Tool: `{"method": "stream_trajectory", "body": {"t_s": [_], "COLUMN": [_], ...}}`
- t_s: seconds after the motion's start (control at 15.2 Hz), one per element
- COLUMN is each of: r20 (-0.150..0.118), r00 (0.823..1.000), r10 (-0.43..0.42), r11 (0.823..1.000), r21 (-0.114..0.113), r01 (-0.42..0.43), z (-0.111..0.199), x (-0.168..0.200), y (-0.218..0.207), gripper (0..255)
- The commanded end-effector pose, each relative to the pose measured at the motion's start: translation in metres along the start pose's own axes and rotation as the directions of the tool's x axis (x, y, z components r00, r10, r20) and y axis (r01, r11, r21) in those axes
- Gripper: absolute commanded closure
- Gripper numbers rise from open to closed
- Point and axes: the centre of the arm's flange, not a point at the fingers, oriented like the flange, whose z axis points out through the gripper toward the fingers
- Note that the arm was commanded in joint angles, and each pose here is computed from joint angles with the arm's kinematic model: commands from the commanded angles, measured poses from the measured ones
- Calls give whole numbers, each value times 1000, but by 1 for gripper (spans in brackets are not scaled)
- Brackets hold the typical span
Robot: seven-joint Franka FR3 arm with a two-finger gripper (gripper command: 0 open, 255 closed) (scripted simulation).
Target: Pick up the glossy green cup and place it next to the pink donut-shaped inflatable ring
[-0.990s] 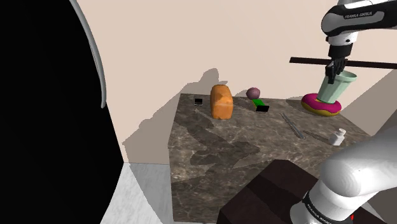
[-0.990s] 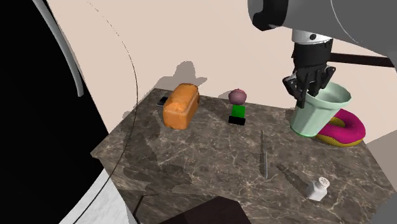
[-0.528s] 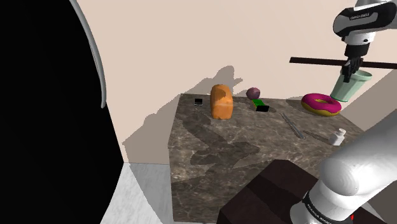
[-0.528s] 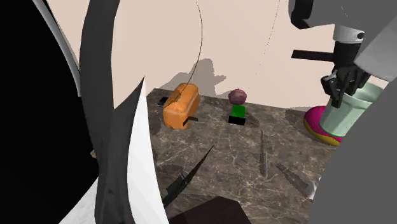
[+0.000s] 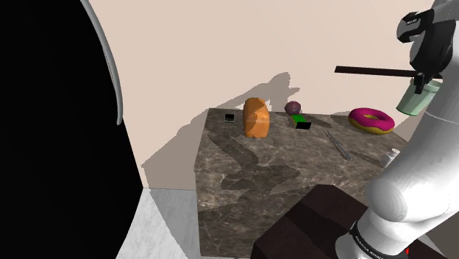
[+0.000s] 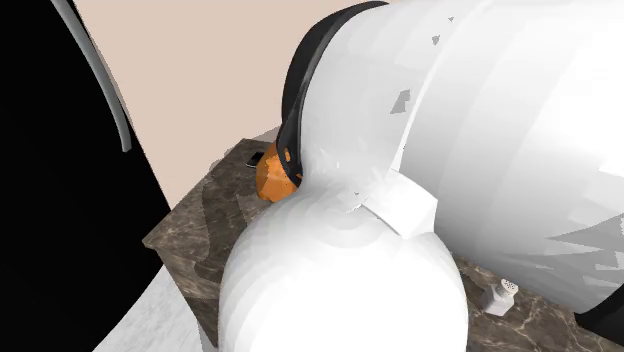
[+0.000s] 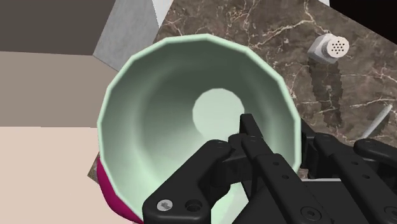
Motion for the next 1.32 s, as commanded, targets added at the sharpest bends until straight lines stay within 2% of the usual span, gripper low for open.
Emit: {"method": "stream_trajectory", "body": {"t_s": [0.0,1.25], "r20": [-2,-2], "r00": [1000,1000], "r10": [-3,-3], "r11": [1000,1000], "r21": [-2,-2], "r01": [3,3], "z": [14,111], "x": [-2,15], "y": [8,-10], "gripper": [255,255]}}
